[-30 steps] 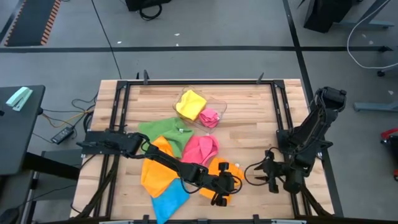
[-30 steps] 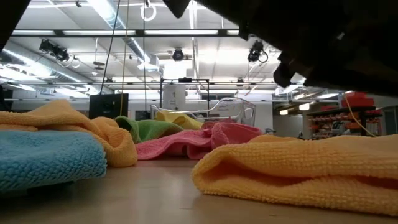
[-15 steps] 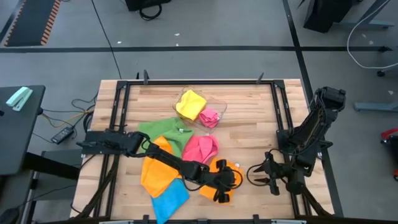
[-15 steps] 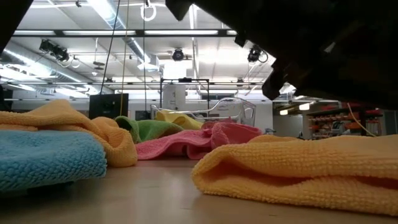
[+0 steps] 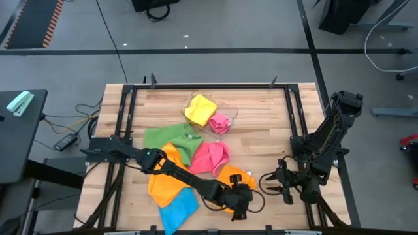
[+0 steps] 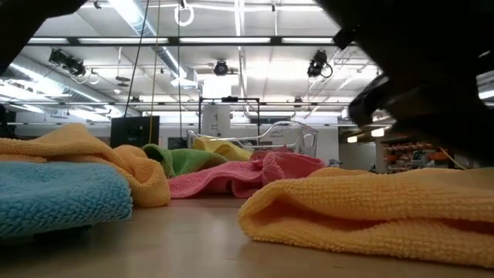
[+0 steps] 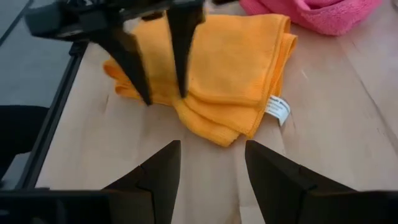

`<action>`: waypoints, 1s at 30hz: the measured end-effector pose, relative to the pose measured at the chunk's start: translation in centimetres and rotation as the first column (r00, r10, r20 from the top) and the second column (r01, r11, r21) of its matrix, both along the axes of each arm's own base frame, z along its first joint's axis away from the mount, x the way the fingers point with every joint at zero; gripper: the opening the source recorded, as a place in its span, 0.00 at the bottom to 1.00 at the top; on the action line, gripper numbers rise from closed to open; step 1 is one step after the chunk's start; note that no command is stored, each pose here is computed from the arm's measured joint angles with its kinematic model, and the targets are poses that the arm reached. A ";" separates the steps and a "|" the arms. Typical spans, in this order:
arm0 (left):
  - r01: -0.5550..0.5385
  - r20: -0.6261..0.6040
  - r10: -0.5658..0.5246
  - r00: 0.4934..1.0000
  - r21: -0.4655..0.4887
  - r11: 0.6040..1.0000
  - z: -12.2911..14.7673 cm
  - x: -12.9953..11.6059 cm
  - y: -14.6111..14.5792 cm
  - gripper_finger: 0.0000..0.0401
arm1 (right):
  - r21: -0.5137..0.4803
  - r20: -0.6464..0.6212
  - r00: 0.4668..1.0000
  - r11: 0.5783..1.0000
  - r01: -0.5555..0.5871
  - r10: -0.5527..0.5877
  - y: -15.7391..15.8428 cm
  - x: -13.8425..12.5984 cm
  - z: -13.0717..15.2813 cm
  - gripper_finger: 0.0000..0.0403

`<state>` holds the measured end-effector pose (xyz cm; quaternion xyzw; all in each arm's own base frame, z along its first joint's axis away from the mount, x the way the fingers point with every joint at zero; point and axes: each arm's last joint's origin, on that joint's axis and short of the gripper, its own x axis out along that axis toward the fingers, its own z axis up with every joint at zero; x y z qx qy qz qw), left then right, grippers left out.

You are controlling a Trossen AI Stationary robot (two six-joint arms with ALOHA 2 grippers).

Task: Fold microfiber towels
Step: Fold the right orange microfiber cloth

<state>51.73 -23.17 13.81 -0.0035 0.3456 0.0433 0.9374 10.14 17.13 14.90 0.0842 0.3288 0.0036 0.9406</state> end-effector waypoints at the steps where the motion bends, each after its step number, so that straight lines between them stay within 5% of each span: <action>1: -0.001 0.003 0.001 1.000 0.012 1.000 0.1 0.2 0.0 0.41 | 0.002 -0.003 1.000 1.000 -0.002 0.002 0.0 0.0 0.0 0.47; 11: -0.007 -0.119 0.024 0.993 0.141 0.990 -0.6 -0.7 0.4 0.34 | 0.000 -0.004 1.000 1.000 -0.001 0.001 0.0 0.0 0.0 0.47; 30: 0.004 -0.089 0.006 0.996 0.114 0.993 1.0 -0.8 0.1 0.11 | 0.008 -0.004 1.000 1.000 0.003 -0.003 0.0 0.0 0.0 0.47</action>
